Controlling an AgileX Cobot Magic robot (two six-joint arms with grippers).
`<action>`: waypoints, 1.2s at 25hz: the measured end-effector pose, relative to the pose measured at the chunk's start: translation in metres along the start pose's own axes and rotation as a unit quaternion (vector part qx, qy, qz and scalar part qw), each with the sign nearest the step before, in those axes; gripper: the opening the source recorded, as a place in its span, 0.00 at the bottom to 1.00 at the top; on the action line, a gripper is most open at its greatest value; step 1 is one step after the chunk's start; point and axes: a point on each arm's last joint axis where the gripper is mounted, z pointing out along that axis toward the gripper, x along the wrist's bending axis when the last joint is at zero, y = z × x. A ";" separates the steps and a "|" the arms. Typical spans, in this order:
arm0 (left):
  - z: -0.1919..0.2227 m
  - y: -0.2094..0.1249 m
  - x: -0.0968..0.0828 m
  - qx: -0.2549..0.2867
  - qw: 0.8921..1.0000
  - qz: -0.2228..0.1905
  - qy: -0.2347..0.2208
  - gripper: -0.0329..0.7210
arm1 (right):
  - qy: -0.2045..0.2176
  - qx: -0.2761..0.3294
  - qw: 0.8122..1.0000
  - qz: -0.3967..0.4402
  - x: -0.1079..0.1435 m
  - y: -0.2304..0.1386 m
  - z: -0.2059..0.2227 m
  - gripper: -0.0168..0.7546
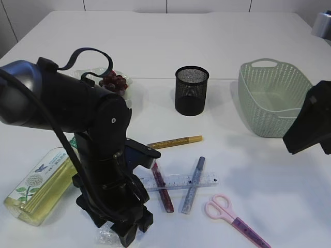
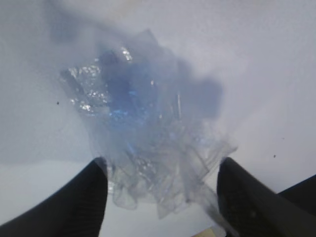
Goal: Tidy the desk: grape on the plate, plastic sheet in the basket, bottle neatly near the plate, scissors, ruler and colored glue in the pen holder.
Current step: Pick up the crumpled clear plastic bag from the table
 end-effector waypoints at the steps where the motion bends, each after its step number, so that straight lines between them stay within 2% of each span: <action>1: 0.000 0.000 0.000 0.000 1.000 0.001 0.001 0.67 | 0.000 0.000 1.000 0.000 0.000 0.000 0.000 0.73; 4: 0.000 0.000 0.000 0.000 1.000 0.001 0.001 0.50 | 0.000 0.000 1.000 0.000 0.000 0.000 0.000 0.73; 7: 0.000 0.000 0.000 0.000 1.000 0.001 0.001 0.38 | 0.000 0.000 1.000 0.000 0.000 0.000 0.000 0.73; 16: 0.000 0.000 0.000 0.001 1.000 0.003 0.001 0.16 | 0.000 0.000 1.000 0.000 0.000 0.000 0.000 0.73; 22: 0.000 0.000 0.000 0.002 1.000 0.005 0.001 0.12 | 0.000 0.000 1.000 0.000 0.000 0.000 0.000 0.73; 27: -0.002 -0.004 0.001 0.028 1.000 0.010 0.008 0.11 | 0.000 0.000 1.000 0.000 0.000 0.000 0.000 0.73; 30: -0.016 -0.001 -0.001 0.012 1.000 0.014 0.007 0.11 | 0.002 0.000 1.000 0.001 0.000 0.000 0.000 0.73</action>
